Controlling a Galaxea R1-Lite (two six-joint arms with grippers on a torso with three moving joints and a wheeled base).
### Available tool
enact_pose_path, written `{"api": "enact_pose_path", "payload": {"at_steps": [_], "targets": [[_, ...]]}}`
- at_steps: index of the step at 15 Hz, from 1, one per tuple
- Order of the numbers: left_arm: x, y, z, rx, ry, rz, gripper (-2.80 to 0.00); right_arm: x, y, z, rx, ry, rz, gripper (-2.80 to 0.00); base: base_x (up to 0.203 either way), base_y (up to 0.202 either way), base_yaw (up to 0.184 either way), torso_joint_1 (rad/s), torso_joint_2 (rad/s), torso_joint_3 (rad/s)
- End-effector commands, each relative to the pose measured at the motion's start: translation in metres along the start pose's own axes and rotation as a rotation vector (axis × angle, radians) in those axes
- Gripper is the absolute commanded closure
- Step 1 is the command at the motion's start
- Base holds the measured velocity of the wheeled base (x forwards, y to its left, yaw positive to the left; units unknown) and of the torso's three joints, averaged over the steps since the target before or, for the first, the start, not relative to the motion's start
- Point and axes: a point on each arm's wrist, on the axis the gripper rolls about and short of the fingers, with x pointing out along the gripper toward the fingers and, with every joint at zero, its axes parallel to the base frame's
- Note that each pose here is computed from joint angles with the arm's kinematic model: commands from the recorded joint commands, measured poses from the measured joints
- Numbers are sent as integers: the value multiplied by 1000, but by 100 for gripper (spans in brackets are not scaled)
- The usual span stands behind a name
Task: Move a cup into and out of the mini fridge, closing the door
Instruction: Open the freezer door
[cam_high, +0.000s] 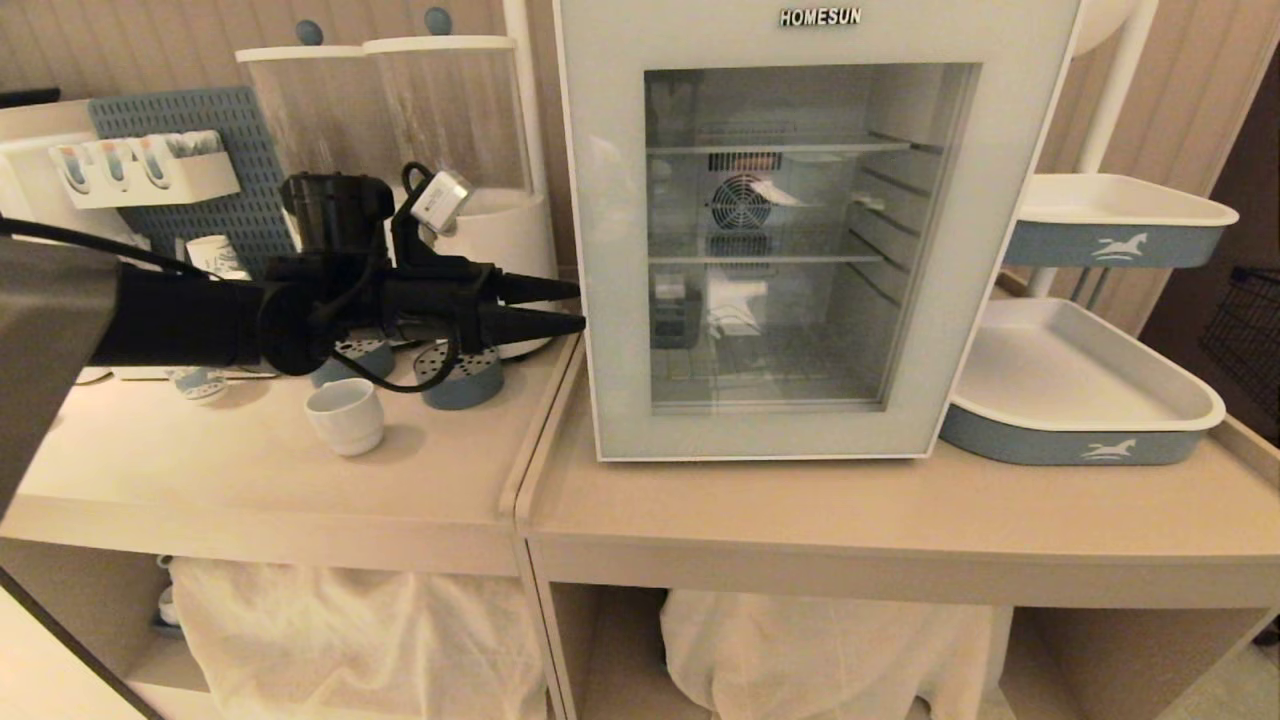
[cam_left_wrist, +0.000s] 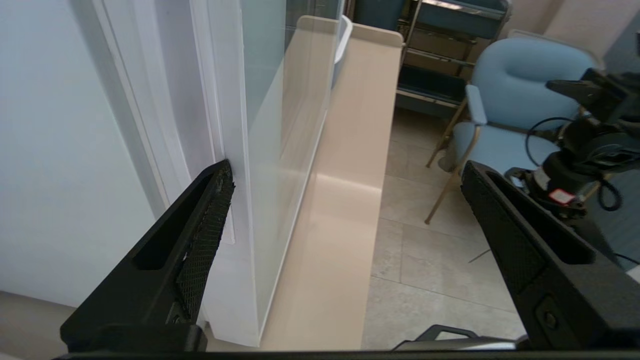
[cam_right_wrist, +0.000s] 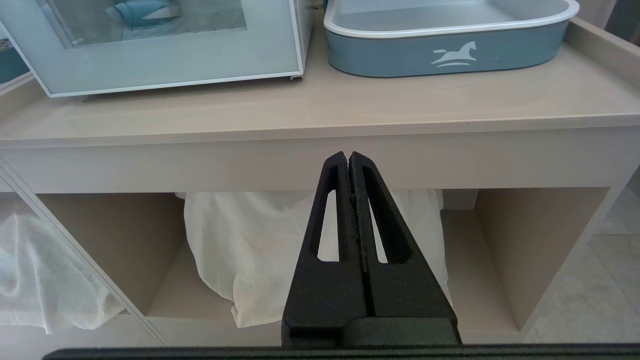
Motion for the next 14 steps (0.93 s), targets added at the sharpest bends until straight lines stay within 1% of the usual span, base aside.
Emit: {"api": "enact_pose_path", "payload": {"at_steps": [1, 2, 3, 6, 9, 14], "targets": [[2, 2, -3, 1, 2, 7, -280, 0, 0, 0, 0, 1, 1, 0, 0, 0, 0, 0, 0, 0], [3, 4, -4, 6, 4, 16, -280, 0, 0, 0, 0, 0, 0, 0, 0, 0, 0, 0, 0, 0], [5, 7, -7, 37, 11, 45, -280, 0, 0, 0, -1, 0, 1, 0, 0, 0, 0, 0, 0, 0], [7, 10, -7, 50, 10, 50, -280, 0, 0, 0, -1, 1, 0, 0, 0, 0, 0, 0, 0, 0], [6, 11, -7, 49, 11, 51, -280, 0, 0, 0, -1, 1, 1, 0, 0, 0, 0, 0, 0, 0], [0, 2, -7, 34, 15, 51, -280, 0, 0, 0, 0, 1, 1, 0, 0, 0, 0, 0, 0, 0]]}}
